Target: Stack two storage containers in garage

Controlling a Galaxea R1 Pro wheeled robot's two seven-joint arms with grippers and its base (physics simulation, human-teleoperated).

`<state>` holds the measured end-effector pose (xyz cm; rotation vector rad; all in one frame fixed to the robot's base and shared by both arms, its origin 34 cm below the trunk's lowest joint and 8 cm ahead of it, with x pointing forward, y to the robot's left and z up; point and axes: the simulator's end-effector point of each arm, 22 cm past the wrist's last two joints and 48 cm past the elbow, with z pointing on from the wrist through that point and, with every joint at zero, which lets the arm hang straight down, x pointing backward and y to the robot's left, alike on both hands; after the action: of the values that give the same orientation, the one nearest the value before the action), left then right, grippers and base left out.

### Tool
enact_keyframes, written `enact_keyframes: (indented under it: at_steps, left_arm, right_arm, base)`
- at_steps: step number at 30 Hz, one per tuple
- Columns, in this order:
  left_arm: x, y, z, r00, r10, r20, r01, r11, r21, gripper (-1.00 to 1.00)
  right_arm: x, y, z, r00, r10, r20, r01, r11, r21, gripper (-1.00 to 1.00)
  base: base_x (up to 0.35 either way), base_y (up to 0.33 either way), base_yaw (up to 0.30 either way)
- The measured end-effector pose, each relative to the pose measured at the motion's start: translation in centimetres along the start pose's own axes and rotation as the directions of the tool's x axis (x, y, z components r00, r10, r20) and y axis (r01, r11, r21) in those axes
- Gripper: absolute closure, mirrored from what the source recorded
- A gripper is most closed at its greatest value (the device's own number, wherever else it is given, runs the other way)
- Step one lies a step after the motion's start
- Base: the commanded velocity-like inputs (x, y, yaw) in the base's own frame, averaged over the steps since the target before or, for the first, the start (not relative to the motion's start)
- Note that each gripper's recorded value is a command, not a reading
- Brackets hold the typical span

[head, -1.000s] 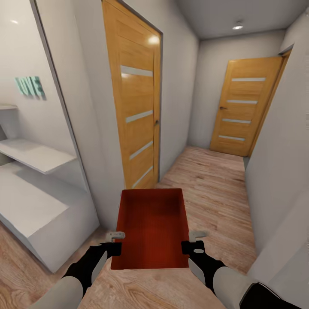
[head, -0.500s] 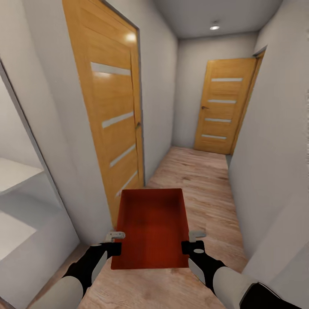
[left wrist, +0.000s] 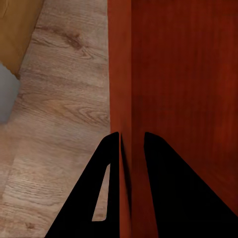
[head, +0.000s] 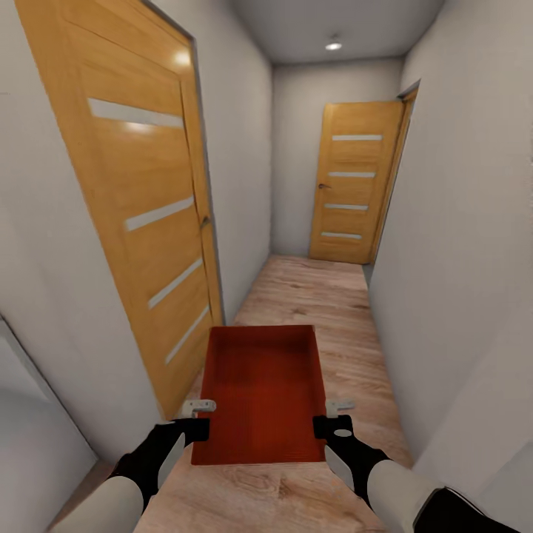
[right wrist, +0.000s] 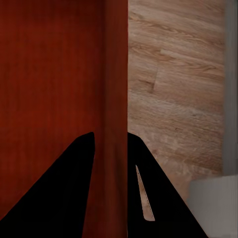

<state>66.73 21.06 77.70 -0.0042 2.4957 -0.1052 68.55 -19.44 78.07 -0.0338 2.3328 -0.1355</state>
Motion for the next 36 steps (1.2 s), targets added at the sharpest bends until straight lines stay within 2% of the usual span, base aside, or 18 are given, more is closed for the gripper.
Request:
enact_keyframes:
  at_steps: [36]
  left_arm:
    - [0.04, 0.01, 0.00, 1.000, 0.000, -0.002, 0.000, 1.000, 0.000, 1.00]
  right_arm:
    - [0.03, 0.02, 0.00, 1.000, 0.000, -0.002, 0.000, 1.000, 0.000, 1.00]
  base:
    - [0.322, 0.000, -0.007]
